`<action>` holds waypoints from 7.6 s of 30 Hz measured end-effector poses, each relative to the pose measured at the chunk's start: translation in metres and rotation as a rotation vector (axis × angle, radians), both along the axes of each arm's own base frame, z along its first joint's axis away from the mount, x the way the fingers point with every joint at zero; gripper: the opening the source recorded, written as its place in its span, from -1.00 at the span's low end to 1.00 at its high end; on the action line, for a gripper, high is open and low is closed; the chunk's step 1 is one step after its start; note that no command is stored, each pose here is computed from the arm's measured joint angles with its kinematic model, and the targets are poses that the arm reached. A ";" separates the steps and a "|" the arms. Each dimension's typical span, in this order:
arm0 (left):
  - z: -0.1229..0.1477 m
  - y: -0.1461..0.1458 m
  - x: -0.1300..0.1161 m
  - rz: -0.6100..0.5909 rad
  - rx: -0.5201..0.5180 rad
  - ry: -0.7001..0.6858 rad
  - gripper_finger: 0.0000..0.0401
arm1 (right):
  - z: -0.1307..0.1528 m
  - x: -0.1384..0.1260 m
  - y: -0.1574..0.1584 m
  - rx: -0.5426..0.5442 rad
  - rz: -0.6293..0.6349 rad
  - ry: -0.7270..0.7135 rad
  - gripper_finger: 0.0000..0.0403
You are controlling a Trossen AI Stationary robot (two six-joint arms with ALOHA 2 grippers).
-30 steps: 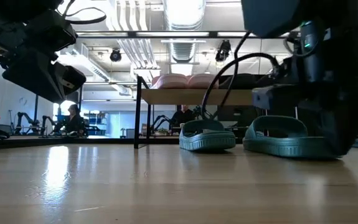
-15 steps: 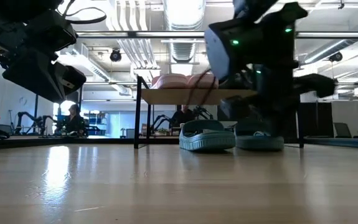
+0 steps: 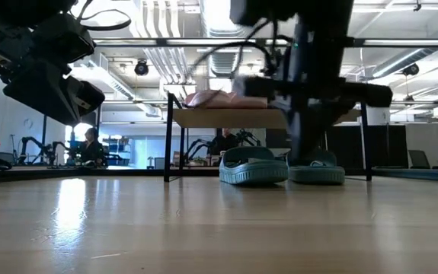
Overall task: Pick and place slides into the shelf
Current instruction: Adjust the green slippers under the shelf
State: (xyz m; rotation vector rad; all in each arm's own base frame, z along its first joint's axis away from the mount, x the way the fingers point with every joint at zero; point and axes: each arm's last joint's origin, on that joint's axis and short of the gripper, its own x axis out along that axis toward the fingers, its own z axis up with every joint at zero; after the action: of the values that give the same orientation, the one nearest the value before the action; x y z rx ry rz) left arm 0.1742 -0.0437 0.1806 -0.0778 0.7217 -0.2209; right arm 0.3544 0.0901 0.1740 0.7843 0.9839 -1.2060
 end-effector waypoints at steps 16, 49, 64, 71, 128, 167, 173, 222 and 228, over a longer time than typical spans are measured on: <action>0.000 0.000 0.000 -0.017 0.020 -0.005 -1.00 | -0.037 0.036 -0.028 -0.031 -0.018 -0.099 -0.94; -0.001 0.000 0.000 -0.017 0.021 -0.001 -1.00 | 0.019 0.013 0.008 -0.077 -0.031 0.123 -0.94; -0.001 0.000 0.000 -0.016 0.017 0.000 -1.00 | -0.004 -0.027 0.000 -0.016 -0.328 0.053 -0.94; -0.001 0.000 0.000 0.012 -0.022 0.013 -1.00 | 0.011 -0.061 -0.008 0.112 -0.414 -0.258 -0.94; -0.010 0.003 0.007 0.241 -0.051 0.073 -1.00 | -0.020 -0.110 -0.071 -0.054 -0.248 -0.284 -0.94; -0.010 0.002 0.006 0.213 -0.072 0.085 -1.00 | -0.042 -0.075 -0.114 -0.315 -0.235 -0.377 -0.96; -0.010 0.002 0.006 0.214 -0.072 0.085 -1.00 | -0.032 -0.068 -0.107 -0.323 -0.208 -0.363 -0.96; -0.013 0.002 0.005 0.146 -0.024 0.083 -1.00 | -0.039 -0.022 -0.065 -0.162 0.134 0.071 -0.95; -0.013 0.002 0.005 0.148 -0.025 0.083 -1.00 | -0.027 -0.021 -0.058 -0.144 0.095 -0.041 -0.96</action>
State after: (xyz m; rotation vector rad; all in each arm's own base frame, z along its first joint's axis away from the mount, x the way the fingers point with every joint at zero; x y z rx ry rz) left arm 0.1791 -0.0422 0.1678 -0.1638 0.7920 -0.0856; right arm 0.3339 0.0319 0.1469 0.6391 0.8808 -1.1606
